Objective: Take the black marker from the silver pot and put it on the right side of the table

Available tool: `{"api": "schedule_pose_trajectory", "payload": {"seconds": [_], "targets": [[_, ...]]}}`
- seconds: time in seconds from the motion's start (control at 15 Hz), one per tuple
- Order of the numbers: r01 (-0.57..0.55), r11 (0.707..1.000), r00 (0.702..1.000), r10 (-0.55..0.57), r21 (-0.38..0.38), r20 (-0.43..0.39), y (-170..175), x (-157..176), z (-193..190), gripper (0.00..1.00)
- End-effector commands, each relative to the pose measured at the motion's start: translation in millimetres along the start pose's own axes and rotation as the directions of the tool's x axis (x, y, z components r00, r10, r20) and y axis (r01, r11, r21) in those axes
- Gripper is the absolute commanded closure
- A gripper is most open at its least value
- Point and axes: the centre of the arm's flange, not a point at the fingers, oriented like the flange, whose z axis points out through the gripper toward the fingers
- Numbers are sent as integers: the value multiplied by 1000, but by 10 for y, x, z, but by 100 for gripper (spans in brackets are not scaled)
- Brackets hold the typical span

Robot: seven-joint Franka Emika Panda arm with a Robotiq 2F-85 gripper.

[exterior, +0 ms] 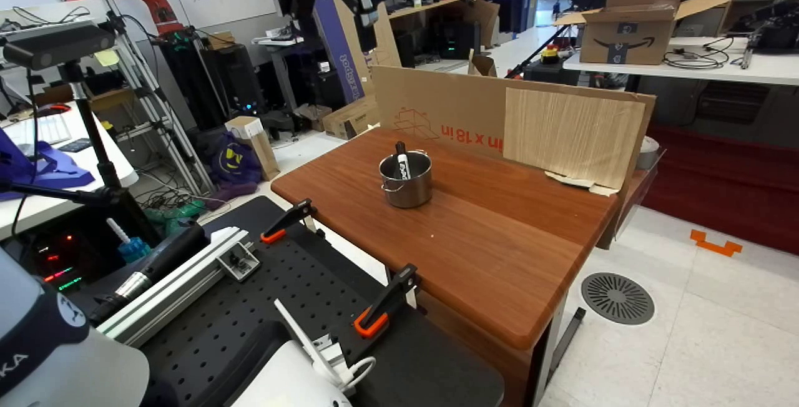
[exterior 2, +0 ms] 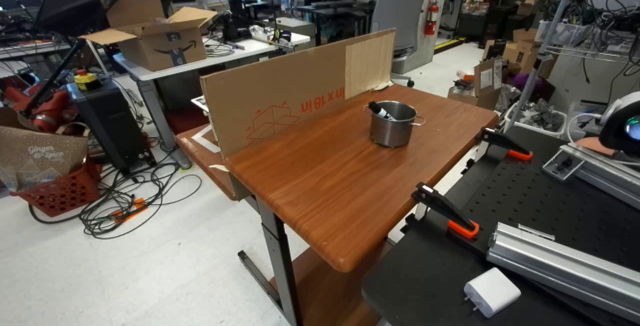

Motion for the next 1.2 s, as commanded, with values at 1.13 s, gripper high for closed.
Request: {"api": "schedule_pose_trajectory", "payload": {"seconds": [1.13], "targets": [[664,741,716,-669,-104,-199,-387,959,1269,0]]}}
